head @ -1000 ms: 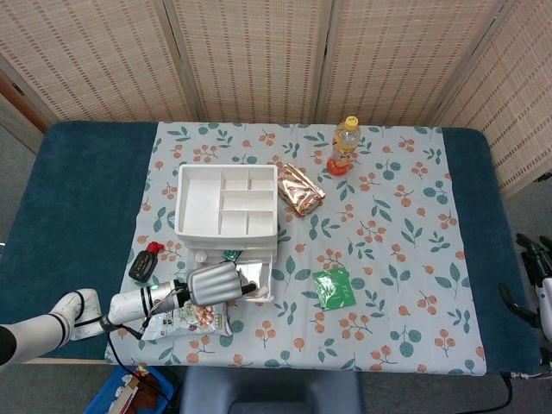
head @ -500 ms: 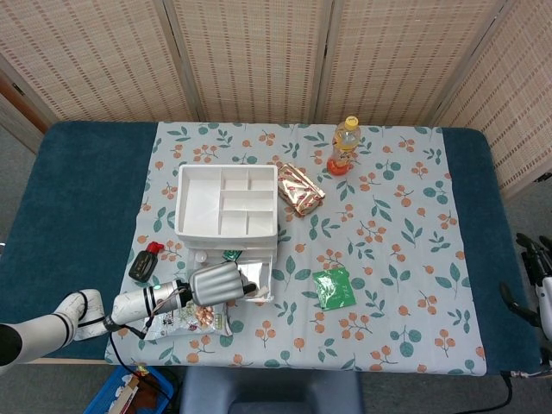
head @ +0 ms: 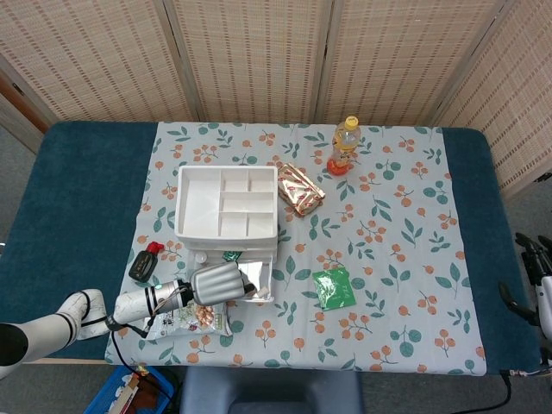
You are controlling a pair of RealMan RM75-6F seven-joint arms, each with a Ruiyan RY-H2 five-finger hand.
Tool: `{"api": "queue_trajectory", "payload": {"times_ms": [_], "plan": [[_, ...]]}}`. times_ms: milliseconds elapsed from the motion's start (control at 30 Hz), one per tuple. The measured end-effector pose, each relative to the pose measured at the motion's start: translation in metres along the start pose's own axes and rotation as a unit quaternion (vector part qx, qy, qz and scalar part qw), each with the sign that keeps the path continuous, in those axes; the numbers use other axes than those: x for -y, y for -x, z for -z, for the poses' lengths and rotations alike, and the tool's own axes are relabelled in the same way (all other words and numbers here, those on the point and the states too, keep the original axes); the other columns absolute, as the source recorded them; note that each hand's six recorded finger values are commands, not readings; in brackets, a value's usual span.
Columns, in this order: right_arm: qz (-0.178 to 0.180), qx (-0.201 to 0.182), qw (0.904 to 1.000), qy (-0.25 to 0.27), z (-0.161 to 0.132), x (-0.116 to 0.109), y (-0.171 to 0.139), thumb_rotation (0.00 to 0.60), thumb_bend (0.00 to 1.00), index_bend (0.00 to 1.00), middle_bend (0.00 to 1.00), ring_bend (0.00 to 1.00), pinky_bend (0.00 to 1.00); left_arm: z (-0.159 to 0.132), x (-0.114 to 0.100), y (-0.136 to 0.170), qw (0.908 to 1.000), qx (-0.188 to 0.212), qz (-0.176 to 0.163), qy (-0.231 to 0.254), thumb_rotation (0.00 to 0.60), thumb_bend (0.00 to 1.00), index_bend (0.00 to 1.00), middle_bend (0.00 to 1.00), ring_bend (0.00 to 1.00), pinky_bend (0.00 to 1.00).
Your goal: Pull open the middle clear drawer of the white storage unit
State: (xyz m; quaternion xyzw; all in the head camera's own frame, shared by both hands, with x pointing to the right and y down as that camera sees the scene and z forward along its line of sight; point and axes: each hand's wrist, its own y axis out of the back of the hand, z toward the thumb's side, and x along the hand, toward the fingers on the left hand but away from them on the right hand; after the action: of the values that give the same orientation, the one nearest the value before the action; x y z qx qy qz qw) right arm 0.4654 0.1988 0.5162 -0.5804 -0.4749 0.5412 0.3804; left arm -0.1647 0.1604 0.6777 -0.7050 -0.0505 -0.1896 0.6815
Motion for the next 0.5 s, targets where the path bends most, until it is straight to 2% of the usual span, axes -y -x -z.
{"api": "queue_trajectory", "payload": {"times_ms": [500], "plan": [[0.002,0.001,1.0000,0.001,0.0000,-0.0005,-0.0008,0.600,0.34,0.08,0.21,0.14,0.21,0.0043,-0.0031,0.0014,0.9997,-0.013,-0.013,0.017,0.600,0.24,0.55,0.89,0.95,1.00]]}}
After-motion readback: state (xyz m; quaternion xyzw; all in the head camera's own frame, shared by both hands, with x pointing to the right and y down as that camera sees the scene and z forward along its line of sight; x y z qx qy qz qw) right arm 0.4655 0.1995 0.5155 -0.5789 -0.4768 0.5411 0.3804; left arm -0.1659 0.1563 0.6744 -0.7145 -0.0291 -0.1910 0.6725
